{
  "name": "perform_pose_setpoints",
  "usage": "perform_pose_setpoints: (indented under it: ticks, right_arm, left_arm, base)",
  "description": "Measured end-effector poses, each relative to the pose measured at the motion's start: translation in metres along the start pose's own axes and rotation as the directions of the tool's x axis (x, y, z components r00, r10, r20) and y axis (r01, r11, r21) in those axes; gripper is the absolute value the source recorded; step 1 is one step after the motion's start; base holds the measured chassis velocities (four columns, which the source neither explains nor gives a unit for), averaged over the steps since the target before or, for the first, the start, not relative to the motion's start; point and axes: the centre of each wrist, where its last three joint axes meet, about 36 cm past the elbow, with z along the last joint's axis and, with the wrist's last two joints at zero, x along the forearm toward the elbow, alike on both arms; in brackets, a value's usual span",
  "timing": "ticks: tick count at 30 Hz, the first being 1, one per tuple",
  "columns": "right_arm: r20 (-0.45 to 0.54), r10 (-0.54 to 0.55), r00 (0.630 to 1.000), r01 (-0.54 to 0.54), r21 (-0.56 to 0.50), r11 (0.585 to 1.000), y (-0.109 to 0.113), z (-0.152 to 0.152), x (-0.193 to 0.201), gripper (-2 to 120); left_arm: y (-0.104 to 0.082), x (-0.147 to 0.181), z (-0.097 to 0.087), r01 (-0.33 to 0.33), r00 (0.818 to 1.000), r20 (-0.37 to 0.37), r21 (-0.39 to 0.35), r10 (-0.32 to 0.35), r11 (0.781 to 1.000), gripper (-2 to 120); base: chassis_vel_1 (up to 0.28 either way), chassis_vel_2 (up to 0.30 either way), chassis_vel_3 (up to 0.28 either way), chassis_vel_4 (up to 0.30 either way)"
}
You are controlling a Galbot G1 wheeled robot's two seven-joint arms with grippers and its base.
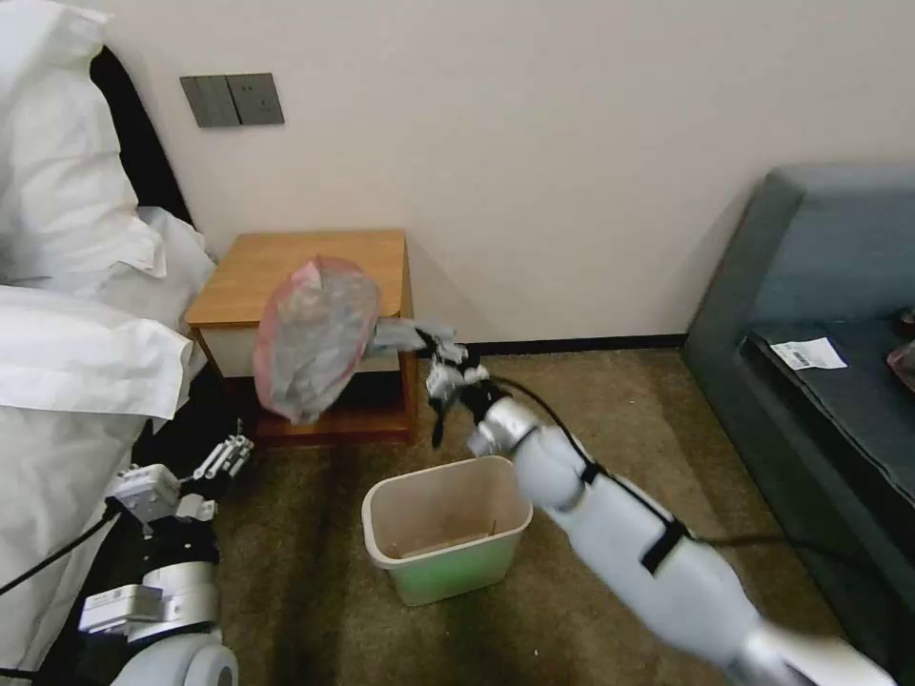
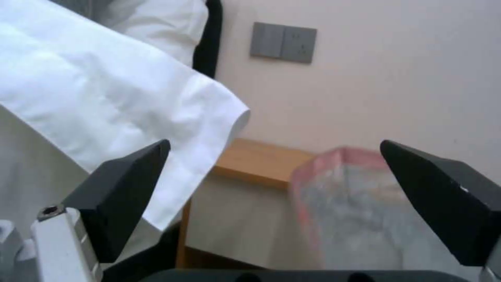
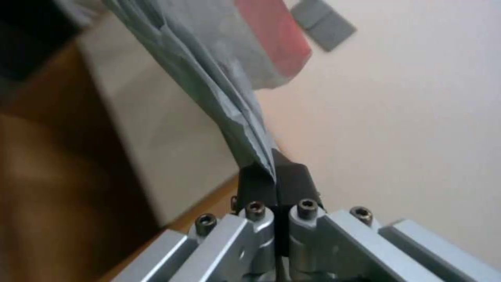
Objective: Pick up the garbage bag from the table and place it over the trash can.
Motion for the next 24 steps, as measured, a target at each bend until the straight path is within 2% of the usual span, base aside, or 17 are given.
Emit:
perform_pose_setpoints:
  ticks: [13,24]
  right_arm:
    - [0.011,-0.131,0.991,0.131,-0.024,0.991,0.05,-0.013,0.084,0]
    - [0.004,-0.222,0.975,0.222,-0.018,0.975,0.073,-0.008,0.126,0]
  left_arm:
    - [-0.002,0.001,0.002,0.0,1.0,-0.007,-0.003,0.0,1.0,100]
    - [-0.002,0.001,0.005,0.0,1.0,-0.013,-0.005,0.0,1.0,100]
  base:
    - [0.0,0.0,0.0,0.0]
    - [0.0,0.0,0.0,0.0]
